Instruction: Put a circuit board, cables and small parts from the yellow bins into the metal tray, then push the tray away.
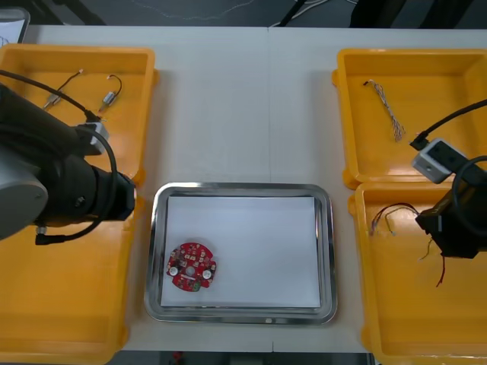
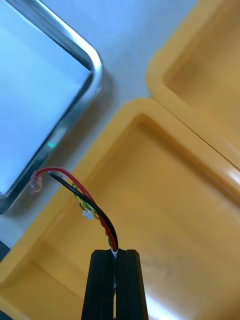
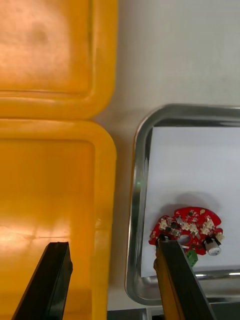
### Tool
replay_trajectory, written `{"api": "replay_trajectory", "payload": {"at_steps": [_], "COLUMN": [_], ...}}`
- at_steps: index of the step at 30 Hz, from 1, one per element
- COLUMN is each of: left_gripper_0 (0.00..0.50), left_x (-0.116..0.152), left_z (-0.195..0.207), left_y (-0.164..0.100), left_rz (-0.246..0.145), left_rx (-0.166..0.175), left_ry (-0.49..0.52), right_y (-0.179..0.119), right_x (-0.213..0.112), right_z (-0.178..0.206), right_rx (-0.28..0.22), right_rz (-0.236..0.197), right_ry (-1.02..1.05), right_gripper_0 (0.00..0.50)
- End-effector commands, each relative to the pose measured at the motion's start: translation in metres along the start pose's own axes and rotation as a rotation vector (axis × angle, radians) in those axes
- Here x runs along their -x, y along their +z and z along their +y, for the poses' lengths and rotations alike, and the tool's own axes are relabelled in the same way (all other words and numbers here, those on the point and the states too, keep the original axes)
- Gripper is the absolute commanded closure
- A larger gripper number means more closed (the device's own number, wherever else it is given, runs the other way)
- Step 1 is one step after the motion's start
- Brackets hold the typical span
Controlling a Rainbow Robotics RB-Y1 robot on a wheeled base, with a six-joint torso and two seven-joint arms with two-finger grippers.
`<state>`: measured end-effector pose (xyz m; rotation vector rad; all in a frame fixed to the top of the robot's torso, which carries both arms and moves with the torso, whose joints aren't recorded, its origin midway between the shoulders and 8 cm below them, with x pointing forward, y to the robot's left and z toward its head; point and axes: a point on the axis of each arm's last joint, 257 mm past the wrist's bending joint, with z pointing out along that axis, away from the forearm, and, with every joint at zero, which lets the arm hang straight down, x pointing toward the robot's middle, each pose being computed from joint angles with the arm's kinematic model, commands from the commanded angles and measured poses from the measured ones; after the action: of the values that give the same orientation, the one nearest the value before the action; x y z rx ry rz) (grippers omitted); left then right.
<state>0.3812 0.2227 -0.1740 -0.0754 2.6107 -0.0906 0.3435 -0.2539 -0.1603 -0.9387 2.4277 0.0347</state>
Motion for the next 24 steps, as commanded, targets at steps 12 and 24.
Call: {"api": "replay_trajectory", "payload": {"at_steps": [12,24], "left_gripper_0": [0.0,0.0], "left_x": [0.07,0.124], "left_z": [0.059,0.078], "left_y": [-0.028,-0.021], "left_rz": [-0.099,-0.128], "left_rx": [0.085,0.106], "left_ry": [0.058,0.024], "right_y": [0.029,0.073], "right_x": [0.061,0.074], "right_z": [0.076,0.106], "right_rx": [-0.008,0.007], "right_rz": [0.043,0.07], "right_ry": [-0.49,-0.603], "right_gripper_0": [0.5,0.5]}}
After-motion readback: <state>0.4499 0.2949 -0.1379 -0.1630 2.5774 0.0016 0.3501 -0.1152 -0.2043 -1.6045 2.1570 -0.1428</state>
